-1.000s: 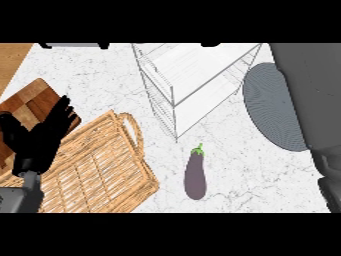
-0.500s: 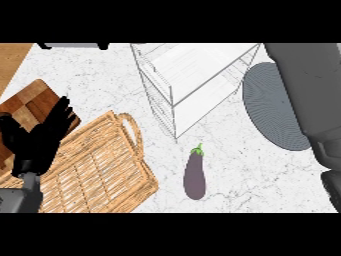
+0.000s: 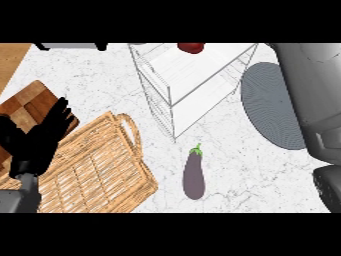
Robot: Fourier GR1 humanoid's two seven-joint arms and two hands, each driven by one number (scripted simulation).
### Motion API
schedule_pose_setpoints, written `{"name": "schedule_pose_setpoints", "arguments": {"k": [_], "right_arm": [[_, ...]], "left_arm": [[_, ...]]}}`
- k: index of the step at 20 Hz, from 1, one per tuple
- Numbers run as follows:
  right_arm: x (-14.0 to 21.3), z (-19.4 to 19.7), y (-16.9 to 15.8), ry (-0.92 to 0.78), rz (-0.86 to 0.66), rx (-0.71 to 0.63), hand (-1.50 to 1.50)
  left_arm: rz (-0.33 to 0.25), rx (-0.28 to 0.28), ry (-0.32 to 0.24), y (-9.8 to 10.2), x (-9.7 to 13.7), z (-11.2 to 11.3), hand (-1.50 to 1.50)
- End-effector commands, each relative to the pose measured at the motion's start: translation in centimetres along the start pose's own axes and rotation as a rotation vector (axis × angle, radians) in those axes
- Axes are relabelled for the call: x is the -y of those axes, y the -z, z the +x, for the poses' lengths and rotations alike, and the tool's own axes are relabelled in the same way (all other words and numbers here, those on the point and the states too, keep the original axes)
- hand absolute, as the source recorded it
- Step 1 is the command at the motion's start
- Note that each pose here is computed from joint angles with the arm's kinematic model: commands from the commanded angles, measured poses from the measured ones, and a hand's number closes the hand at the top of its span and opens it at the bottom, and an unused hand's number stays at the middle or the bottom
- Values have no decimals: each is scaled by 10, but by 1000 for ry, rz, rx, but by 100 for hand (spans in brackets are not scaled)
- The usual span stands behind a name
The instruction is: Pick the bell pepper from the placemat and place it in the tiered shelf
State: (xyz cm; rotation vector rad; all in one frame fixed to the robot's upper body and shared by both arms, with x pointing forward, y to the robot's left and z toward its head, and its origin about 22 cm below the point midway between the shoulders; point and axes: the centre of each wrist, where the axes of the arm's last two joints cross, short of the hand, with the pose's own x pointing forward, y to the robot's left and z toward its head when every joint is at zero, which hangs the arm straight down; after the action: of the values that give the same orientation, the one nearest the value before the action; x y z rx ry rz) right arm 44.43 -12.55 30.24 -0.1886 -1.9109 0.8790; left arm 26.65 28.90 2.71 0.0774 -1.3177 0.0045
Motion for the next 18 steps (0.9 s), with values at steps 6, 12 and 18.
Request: {"name": "schedule_pose_setpoints", "arguments": {"k": [6,12,18], "right_arm": [[22,3,9,371,-74,-40,-150],[42,-4,3,474,-231,-83,-150],[103,-28,-26,434,-447,-165,-150]], "left_arm": [[4,-194,-5,-12,-1,-45,0],[19,-184,-17,-11,8,-55,0],[1,-172,-15,-9,11,-48,0]]}}
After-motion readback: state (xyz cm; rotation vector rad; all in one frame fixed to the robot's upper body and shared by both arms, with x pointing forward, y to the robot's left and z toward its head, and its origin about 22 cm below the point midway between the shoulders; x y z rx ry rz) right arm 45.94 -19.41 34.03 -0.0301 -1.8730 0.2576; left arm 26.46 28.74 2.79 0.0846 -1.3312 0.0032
